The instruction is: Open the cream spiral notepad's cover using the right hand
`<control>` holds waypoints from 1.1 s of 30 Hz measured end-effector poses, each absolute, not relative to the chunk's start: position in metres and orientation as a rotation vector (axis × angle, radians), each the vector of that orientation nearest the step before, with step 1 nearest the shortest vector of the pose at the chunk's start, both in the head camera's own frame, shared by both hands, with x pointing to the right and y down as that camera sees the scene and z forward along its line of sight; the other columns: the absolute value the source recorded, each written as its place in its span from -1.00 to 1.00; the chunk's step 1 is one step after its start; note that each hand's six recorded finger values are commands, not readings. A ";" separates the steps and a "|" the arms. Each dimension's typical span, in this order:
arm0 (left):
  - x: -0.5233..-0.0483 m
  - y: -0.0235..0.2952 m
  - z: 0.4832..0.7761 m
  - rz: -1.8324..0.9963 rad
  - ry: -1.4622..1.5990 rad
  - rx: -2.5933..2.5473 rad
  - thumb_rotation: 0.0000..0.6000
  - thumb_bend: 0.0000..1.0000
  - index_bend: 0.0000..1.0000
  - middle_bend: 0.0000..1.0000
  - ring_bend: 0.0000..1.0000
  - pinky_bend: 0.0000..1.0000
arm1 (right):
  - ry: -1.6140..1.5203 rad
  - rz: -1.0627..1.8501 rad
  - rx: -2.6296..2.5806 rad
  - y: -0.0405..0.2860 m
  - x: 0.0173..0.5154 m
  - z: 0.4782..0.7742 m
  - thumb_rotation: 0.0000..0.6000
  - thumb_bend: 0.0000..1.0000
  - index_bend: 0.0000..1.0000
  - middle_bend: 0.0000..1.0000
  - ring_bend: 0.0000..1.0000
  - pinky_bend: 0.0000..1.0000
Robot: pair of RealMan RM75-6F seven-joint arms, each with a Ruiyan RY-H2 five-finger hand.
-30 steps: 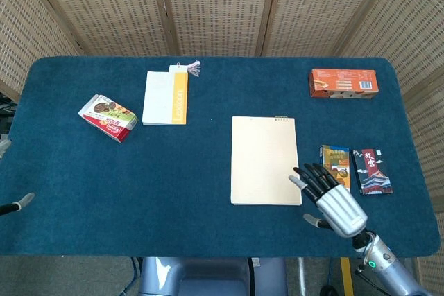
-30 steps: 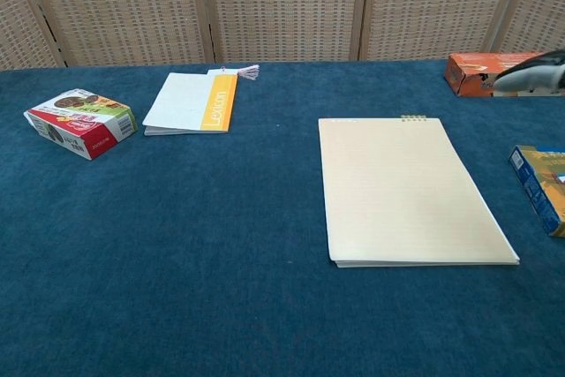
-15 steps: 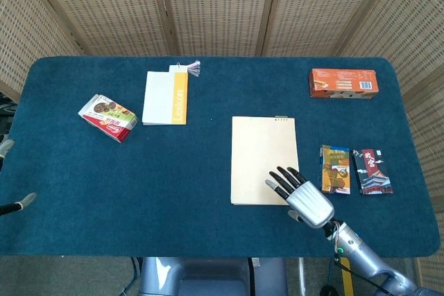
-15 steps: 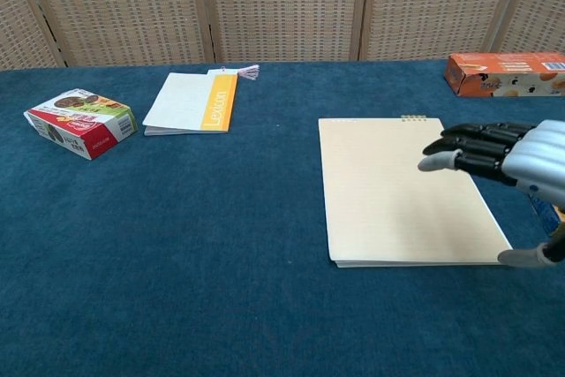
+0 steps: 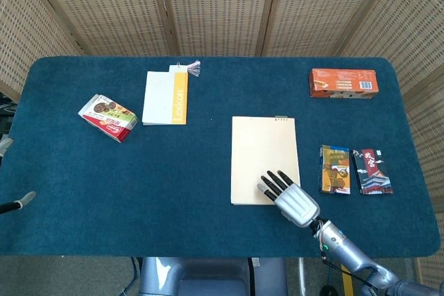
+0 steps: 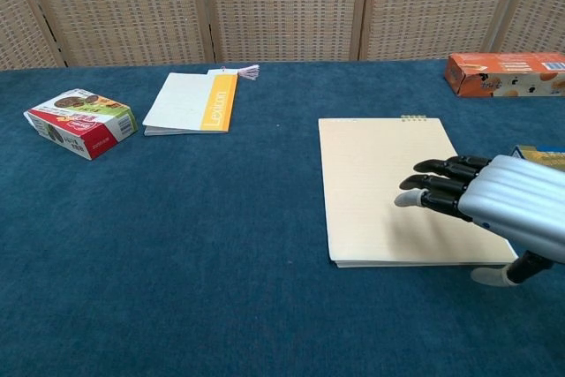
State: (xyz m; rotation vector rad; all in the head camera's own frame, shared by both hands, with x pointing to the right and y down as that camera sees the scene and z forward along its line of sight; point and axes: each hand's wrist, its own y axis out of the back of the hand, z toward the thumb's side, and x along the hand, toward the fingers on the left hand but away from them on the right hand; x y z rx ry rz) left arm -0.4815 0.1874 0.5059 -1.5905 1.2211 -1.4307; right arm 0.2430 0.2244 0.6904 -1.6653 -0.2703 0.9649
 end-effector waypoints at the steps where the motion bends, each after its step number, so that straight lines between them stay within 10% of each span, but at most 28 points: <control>1: -0.481 0.187 0.506 -1.431 1.220 -1.591 1.00 -1.00 -1.00 -1.00 -1.00 -1.00 | -0.271 0.966 -1.664 0.224 0.243 0.691 1.00 -0.51 -0.74 -0.75 -0.87 -0.68; 33: -0.485 0.187 0.504 -1.433 1.238 -1.591 1.00 -1.00 -1.00 -1.00 -1.00 -1.00 | -0.255 0.976 -1.655 0.231 0.244 0.701 1.00 -0.27 -0.74 -0.75 -0.87 -0.68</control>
